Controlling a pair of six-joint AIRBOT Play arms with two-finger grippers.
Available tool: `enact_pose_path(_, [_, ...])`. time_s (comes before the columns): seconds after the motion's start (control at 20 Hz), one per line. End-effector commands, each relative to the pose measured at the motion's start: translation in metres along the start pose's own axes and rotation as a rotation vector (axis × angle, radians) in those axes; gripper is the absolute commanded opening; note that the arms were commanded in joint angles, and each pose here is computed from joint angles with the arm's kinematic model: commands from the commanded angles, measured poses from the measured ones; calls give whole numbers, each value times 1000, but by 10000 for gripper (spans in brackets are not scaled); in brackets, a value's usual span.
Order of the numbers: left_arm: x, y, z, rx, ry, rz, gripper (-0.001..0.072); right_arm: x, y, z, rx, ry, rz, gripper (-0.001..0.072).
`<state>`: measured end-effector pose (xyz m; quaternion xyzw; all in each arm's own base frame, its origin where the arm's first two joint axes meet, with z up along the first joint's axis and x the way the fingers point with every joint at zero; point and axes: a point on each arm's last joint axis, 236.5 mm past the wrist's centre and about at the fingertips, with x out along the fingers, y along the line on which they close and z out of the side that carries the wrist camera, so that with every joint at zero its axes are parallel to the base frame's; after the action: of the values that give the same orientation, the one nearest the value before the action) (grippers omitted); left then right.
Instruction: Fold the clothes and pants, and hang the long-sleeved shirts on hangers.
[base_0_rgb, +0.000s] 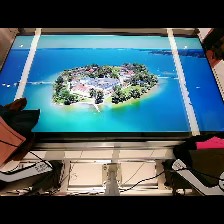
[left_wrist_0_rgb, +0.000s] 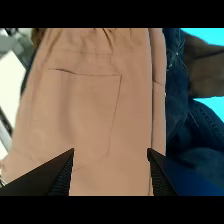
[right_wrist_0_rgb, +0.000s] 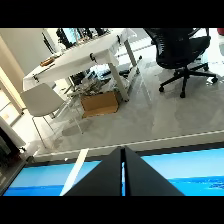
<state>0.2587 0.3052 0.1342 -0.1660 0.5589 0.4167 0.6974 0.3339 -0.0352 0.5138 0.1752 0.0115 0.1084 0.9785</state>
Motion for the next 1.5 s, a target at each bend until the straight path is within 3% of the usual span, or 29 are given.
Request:
enact_pose_path(0.0, [54, -13, -3, -38, 126, -8, 559, 0, 0, 0, 1, 0, 0, 19])
enact_pose_path(0.4, [122, -61, 28, -244, 94, -94, 559, 0, 0, 0, 0, 0, 0, 19])
enact_pose_path(0.8, [148, -35, 27, -246, 98, 70, 539, 0, 0, 0, 0, 0, 0, 19])
enact_pose_path(0.95, [150, -36, 23, -239, 113, 74, 242, 0, 0, 0, 0, 0, 0, 19])
enact_pose_path(1.1, [149, -35, 19, -227, 130, 79, 27, 0, 0, 0, 0, 0, 0, 19])
enact_pose_path(1.45, [82, -73, 41, -136, -36, -4, 26, 0, 0, 0, 0, 0, 0, 20])
